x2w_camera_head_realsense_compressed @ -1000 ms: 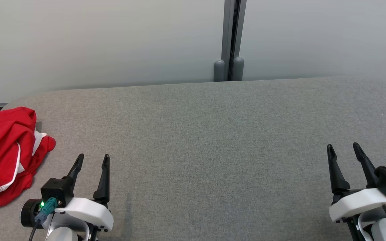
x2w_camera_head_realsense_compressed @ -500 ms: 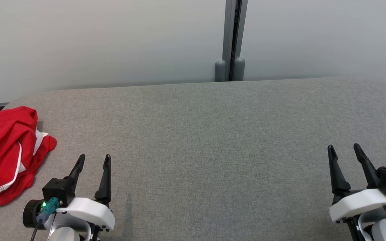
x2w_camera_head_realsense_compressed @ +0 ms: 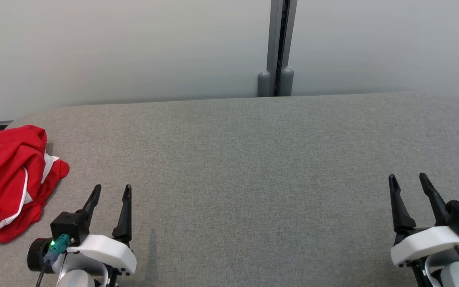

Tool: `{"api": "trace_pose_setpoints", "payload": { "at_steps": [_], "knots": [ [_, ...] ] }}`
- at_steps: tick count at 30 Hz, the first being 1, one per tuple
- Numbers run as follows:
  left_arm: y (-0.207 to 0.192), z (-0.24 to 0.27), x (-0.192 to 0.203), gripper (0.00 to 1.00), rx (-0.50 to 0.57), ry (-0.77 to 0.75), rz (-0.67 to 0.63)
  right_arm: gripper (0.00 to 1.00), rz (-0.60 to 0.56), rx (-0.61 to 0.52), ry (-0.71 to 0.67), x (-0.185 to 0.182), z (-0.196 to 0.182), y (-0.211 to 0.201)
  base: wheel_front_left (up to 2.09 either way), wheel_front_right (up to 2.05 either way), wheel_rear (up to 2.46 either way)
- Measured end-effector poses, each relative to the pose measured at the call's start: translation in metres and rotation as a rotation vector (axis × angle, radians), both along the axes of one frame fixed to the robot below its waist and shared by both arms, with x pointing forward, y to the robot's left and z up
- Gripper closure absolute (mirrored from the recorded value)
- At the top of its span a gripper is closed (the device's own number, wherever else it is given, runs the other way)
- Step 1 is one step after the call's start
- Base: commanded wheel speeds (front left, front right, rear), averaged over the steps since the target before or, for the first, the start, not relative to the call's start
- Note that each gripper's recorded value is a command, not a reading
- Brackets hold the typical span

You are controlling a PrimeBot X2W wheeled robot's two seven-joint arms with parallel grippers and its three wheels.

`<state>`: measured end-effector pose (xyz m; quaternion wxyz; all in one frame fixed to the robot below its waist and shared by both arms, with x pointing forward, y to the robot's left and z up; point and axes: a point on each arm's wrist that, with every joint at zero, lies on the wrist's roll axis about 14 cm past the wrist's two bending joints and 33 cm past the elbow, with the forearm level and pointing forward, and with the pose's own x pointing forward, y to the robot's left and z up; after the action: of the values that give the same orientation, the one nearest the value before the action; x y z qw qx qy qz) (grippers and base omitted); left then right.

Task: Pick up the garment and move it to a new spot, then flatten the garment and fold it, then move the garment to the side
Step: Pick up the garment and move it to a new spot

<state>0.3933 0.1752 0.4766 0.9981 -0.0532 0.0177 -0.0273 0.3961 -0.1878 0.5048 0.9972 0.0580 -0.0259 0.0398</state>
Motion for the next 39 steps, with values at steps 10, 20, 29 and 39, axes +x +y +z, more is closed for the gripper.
{"api": "trace_pose_setpoints", "payload": {
  "at_steps": [10,20,29,39],
  "knots": [
    [0.005,0.0,-0.001,0.0,-0.003,0.0,0.016,0.0,0.003,0.001,0.003,0.002,-0.001,0.001,0.0,0.0,0.0],
    [0.03,0.005,-0.009,0.0,-0.009,-0.013,0.087,0.0,0.085,-0.004,-0.004,0.014,0.001,0.03,0.0,0.0,0.0],
    [0.079,0.014,-0.033,0.0,-0.004,-0.037,0.235,0.0,0.272,-0.004,-0.033,0.034,0.011,0.1,0.0,0.0,0.0],
    [0.136,0.015,-0.08,0.0,-0.001,-0.041,0.42,0.0,0.49,0.006,-0.037,0.038,0.013,0.185,0.0,0.0,0.0]
  ]
}}
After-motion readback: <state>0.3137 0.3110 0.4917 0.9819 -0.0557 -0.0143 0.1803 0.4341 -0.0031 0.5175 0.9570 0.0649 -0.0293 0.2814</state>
